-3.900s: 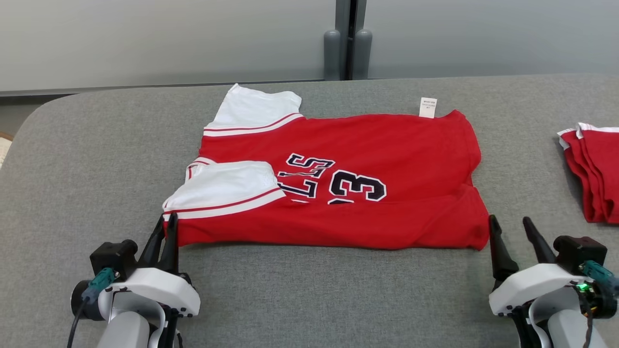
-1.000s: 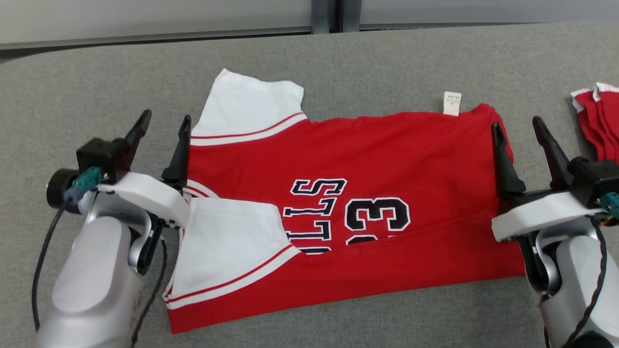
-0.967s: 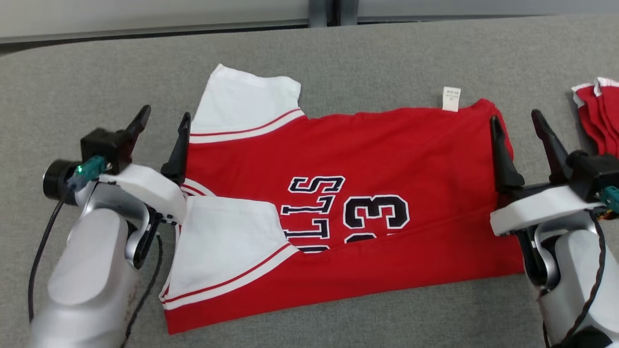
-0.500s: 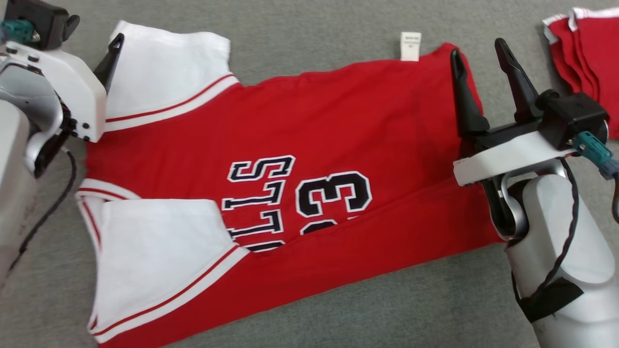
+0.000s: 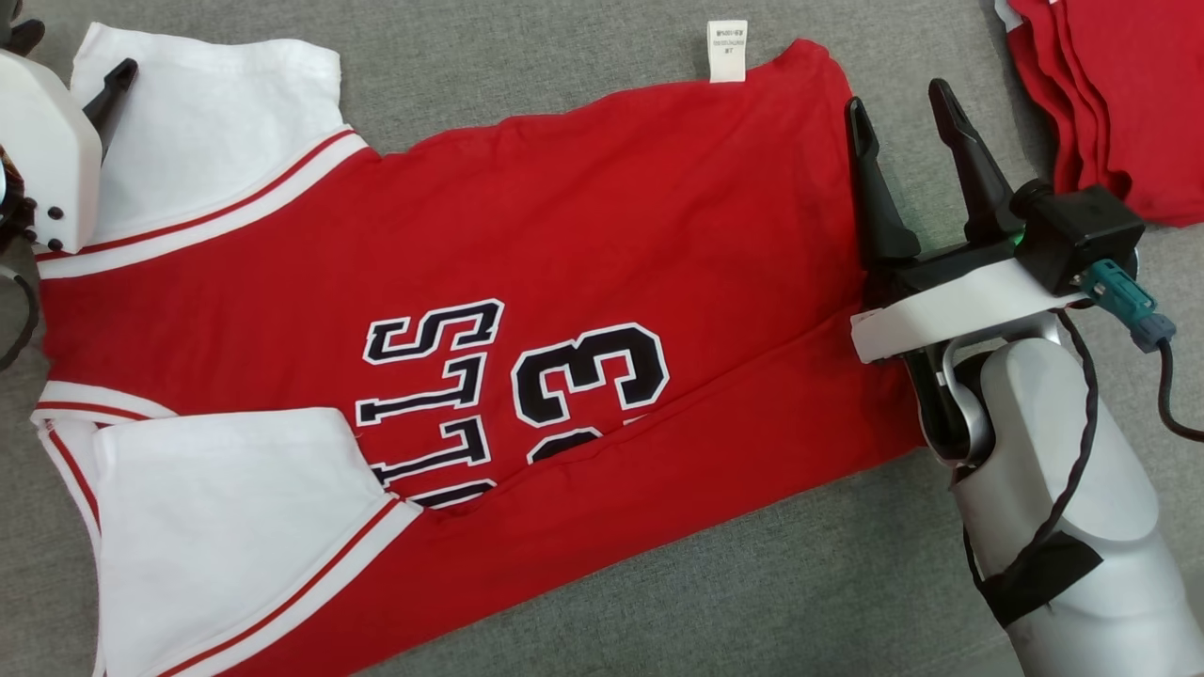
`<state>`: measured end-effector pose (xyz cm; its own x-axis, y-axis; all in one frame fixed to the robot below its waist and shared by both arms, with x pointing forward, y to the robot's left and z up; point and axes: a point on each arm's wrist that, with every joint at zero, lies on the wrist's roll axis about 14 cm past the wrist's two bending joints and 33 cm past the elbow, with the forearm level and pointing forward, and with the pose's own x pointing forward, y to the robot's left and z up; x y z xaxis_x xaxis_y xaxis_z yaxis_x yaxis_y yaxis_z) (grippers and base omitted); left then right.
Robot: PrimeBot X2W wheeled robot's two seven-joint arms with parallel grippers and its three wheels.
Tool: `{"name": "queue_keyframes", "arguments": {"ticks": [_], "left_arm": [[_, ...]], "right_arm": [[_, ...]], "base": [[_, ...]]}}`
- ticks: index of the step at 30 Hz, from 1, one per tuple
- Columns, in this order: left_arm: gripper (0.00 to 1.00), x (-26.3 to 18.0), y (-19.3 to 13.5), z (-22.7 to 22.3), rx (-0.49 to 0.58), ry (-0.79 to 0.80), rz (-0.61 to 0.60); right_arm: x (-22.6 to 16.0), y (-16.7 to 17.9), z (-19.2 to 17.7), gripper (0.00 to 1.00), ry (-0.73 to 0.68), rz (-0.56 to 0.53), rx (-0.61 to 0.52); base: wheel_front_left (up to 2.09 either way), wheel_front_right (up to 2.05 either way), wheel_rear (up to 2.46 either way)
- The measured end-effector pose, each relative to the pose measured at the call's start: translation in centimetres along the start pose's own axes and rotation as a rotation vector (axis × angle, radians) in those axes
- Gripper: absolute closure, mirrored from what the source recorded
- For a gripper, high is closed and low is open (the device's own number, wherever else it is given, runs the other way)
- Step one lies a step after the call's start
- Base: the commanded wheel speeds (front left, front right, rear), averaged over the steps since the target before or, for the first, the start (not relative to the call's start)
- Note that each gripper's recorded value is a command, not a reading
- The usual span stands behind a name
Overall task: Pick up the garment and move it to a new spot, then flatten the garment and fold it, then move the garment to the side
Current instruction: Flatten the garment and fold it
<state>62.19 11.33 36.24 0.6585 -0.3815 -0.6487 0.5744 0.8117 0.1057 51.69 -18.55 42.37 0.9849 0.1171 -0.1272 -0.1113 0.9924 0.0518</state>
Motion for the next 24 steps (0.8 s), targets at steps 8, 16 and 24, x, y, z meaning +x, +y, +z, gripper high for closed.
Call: {"name": "queue_keyframes", "arguments": {"ticks": [8, 16, 24], "left_arm": [[0.00, 1.0, -0.6, -0.8, -0.007, 0.035, -0.029], [1.00, 0.6, -1.6, 0.1, -0.078, -0.018, -0.058], [1.00, -2.6, -0.9, 2.8, -0.176, -0.231, -0.020]], "right_arm": [[-0.6, -0.7, -1.0, 0.00, 0.022, -0.025, 0.009], [-0.5, -0.8, -1.2, 0.00, 0.032, -0.029, 0.002], [1.8, -0.1, -0.1, 0.00, 0.068, 0.029, -0.033]], "base": [[0.00, 0.00, 0.00], [0.00, 0.00, 0.00], [0.00, 0.00, 0.00]]}}
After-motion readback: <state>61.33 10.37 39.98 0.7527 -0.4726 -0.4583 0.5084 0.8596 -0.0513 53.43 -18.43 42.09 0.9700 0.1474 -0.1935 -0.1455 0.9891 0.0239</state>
